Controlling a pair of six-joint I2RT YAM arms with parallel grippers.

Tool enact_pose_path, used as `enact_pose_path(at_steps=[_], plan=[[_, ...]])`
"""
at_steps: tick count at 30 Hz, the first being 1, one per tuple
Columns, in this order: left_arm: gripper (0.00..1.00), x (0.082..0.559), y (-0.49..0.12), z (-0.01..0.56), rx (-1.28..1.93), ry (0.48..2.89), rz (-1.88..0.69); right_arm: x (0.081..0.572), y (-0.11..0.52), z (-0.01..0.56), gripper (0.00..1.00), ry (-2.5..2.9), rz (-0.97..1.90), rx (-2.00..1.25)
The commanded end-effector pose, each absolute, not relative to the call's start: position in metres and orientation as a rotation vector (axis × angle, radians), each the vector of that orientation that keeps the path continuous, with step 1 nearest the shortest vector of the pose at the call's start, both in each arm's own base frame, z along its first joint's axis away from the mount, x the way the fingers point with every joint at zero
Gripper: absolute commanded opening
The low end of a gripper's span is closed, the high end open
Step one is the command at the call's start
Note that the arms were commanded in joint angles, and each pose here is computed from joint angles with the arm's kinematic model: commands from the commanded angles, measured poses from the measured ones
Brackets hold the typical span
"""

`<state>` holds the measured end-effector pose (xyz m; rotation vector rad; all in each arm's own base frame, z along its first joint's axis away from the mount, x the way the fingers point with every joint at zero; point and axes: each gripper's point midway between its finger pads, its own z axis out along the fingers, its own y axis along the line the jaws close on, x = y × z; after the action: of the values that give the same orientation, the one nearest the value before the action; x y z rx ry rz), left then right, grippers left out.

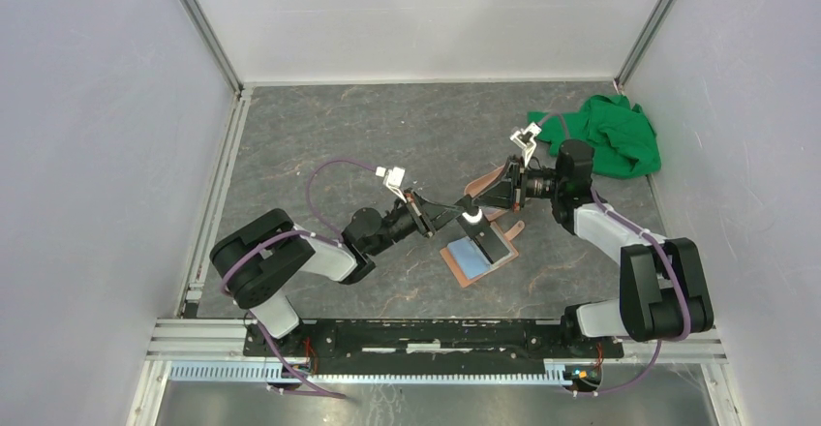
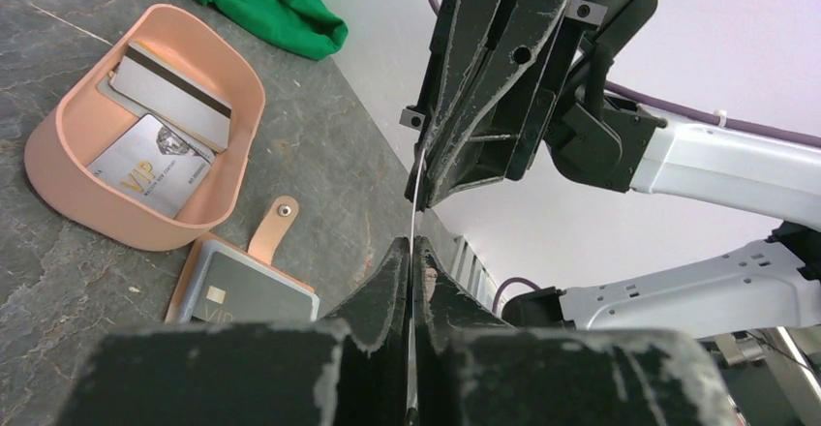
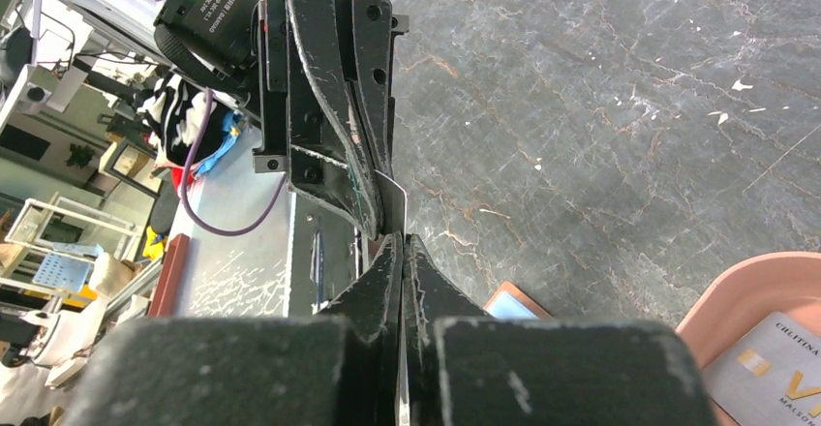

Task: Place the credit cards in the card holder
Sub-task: Insert the credit card into the card holder.

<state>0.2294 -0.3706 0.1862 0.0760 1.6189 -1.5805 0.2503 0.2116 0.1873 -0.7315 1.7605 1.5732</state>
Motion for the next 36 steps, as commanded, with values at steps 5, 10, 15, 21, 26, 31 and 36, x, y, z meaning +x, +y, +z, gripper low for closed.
enact_pose_path(at_steps=[5,10,15,21,26,31,36], plan=[[0.02,0.229,-0.355,0.212,0.128,1.518,-1.612,0.248,0.215,0.187,0.34,1.648,1.447,-1.095],[0.02,0.227,-0.342,0.218,0.247,1.520,-1.600,0.242,0.216,0.183,0.45,1.642,1.444,-1.185],[0.02,0.224,-0.332,0.217,0.359,1.550,-1.569,0.231,0.227,0.186,0.48,1.602,1.468,-1.239],[0.02,0.226,-0.330,0.216,0.429,1.588,-1.519,0.220,0.235,0.189,0.47,1.565,1.524,-1.261],[0.02,0.226,-0.333,0.223,0.442,1.574,-1.545,0.218,0.239,0.188,0.43,1.573,1.550,-1.260],[0.02,0.222,-0.335,0.229,0.443,1.540,-1.586,0.219,0.242,0.189,0.37,1.590,1.601,-1.210],[0.02,0.222,-0.334,0.224,0.424,1.542,-1.597,0.214,0.243,0.198,0.34,1.584,1.686,-1.169]])
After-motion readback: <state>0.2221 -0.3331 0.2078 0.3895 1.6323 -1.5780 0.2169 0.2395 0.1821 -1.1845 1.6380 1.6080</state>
